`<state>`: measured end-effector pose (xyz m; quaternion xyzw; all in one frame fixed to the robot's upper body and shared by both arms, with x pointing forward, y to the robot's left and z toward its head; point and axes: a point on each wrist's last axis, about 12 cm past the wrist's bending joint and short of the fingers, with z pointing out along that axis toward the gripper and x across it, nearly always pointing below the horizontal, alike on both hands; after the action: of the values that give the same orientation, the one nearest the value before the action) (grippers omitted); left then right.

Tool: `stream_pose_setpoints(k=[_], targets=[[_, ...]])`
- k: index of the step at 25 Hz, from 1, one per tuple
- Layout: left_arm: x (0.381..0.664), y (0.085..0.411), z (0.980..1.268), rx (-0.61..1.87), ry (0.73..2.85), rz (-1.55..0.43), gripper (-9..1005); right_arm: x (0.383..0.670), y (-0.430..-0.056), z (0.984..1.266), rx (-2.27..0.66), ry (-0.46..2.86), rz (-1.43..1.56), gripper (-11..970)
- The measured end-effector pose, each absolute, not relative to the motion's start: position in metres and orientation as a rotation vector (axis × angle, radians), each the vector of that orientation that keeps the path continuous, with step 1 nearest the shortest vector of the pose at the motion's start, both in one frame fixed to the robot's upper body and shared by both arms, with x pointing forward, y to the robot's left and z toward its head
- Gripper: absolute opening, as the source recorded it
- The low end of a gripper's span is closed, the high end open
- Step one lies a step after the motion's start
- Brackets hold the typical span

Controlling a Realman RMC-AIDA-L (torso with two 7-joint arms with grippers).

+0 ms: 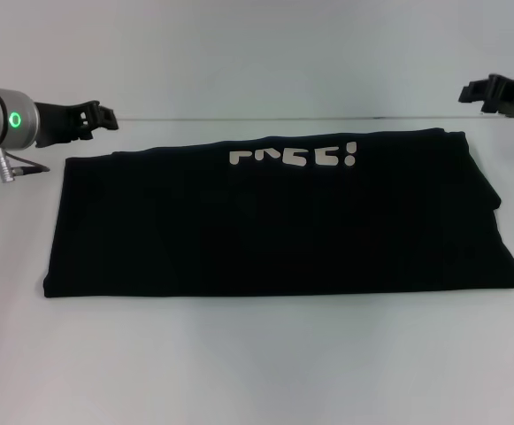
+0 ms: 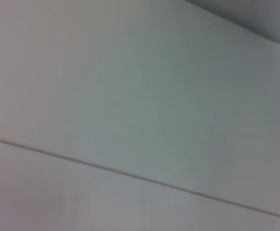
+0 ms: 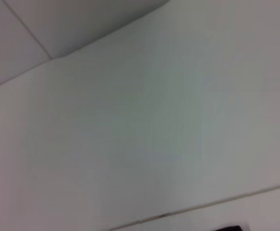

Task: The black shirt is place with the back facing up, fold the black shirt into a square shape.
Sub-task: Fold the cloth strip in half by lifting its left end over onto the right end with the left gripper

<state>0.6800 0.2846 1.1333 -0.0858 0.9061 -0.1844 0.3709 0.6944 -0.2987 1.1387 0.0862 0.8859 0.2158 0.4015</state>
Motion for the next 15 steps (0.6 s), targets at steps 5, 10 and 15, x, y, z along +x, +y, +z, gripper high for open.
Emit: stream_pose_setpoints(k=[5,10,15], targets=[[0.678,0.281,1.139,-0.207,2.327,-0.538,447,0.696,-0.312,1.158,0.195,2.27,0.6,484],[0.662,0.301,1.151,-0.234,2.318,-0.78,564,0.69,-0.328,1.175,0.194,2.304,0.674,577],[0.626,0.335,1.151,-0.289,2.28,-1.121,581,0.682,-0.338,1.191,0.15,2.338,0.73,707]])
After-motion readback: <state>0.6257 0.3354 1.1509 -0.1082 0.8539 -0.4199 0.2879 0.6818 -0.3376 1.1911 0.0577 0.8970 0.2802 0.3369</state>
